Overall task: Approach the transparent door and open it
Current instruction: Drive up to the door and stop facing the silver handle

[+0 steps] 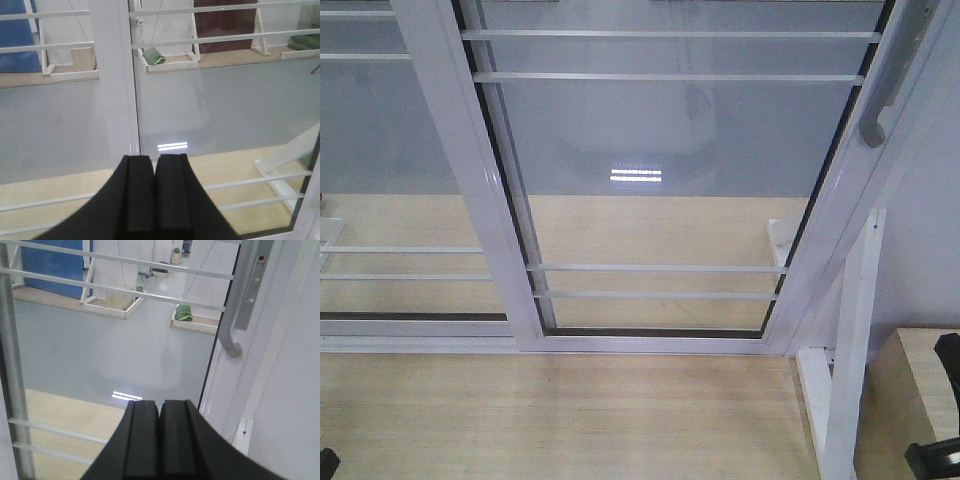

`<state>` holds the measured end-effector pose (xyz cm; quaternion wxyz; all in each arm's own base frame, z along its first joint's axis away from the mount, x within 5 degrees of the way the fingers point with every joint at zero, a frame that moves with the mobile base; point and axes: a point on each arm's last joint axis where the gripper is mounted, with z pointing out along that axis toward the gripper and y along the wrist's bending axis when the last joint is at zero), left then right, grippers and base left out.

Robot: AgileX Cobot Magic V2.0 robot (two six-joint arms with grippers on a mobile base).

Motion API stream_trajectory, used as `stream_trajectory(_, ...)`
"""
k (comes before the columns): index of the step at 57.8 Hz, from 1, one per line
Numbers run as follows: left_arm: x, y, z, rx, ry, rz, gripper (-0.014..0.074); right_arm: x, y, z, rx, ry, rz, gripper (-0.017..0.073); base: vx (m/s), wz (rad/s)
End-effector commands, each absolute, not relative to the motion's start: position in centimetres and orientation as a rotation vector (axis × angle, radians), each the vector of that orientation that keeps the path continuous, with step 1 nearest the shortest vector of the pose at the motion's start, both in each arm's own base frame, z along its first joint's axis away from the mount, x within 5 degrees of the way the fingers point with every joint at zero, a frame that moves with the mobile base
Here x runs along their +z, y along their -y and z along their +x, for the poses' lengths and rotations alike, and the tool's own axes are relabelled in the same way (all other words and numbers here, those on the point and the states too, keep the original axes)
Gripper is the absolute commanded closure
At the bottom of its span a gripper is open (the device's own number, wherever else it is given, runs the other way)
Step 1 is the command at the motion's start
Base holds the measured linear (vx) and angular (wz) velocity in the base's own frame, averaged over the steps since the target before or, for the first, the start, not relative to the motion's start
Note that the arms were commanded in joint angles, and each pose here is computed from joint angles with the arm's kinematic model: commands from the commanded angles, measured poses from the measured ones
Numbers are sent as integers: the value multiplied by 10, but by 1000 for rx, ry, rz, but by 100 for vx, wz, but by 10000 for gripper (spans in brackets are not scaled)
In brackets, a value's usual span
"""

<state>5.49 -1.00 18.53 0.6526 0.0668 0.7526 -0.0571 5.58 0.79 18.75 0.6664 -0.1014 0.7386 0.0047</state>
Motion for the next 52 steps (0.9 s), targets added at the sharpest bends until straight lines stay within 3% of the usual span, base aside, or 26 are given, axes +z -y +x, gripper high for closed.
stream_trajectory(1, 185, 10, 56, -134, -1642, 143, 591, 191, -8, 56, 2, -1588, -220, 559, 15, -2)
stream_trajectory(52, 184, 10, 56, -134, -1656, 144, 591, 191, -8, 56, 2, -1594, -220, 559, 7, -2)
